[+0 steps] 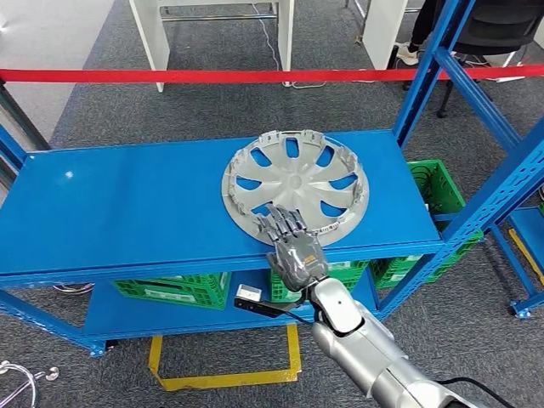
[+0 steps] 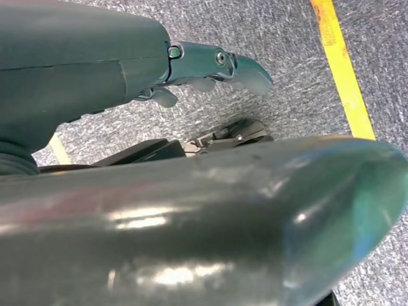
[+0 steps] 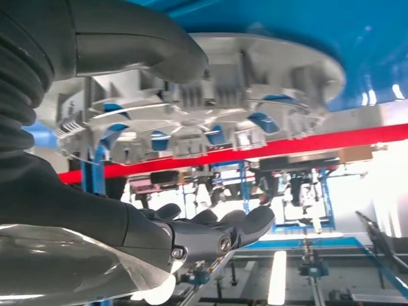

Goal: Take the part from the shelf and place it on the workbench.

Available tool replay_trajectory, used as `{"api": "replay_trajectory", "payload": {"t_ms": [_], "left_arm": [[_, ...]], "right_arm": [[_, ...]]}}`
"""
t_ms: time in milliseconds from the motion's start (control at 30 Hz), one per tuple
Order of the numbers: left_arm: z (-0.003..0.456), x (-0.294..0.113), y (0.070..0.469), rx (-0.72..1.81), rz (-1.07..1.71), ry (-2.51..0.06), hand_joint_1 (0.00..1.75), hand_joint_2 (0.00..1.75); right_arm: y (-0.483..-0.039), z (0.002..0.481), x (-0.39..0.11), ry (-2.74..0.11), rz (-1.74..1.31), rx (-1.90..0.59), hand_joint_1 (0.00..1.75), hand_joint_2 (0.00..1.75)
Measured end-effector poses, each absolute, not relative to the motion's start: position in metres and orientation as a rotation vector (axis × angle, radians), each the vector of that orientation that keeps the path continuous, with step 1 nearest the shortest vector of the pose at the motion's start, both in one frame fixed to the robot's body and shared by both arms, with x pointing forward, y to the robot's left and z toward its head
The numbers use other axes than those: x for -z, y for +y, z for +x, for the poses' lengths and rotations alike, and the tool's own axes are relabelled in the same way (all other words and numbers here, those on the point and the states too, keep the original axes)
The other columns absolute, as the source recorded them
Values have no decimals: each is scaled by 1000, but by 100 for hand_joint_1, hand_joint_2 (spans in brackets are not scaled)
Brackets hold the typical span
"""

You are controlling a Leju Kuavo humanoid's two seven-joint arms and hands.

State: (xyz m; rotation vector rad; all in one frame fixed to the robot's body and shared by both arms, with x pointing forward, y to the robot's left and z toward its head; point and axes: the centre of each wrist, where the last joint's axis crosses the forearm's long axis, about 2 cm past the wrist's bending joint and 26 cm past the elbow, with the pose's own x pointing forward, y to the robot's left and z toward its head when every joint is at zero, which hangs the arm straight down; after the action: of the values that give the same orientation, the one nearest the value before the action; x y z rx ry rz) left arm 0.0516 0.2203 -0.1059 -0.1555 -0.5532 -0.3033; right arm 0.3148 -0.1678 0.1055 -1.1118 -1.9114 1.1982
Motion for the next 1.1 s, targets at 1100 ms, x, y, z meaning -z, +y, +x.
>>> {"api": "replay_trajectory", "payload": {"t_ms": [1100], "left_arm": [[52, 106, 220, 303, -187, -554, 0, 0]], "right_arm": [[-178, 373, -140, -1773, -988, -1265, 0, 175]]}}
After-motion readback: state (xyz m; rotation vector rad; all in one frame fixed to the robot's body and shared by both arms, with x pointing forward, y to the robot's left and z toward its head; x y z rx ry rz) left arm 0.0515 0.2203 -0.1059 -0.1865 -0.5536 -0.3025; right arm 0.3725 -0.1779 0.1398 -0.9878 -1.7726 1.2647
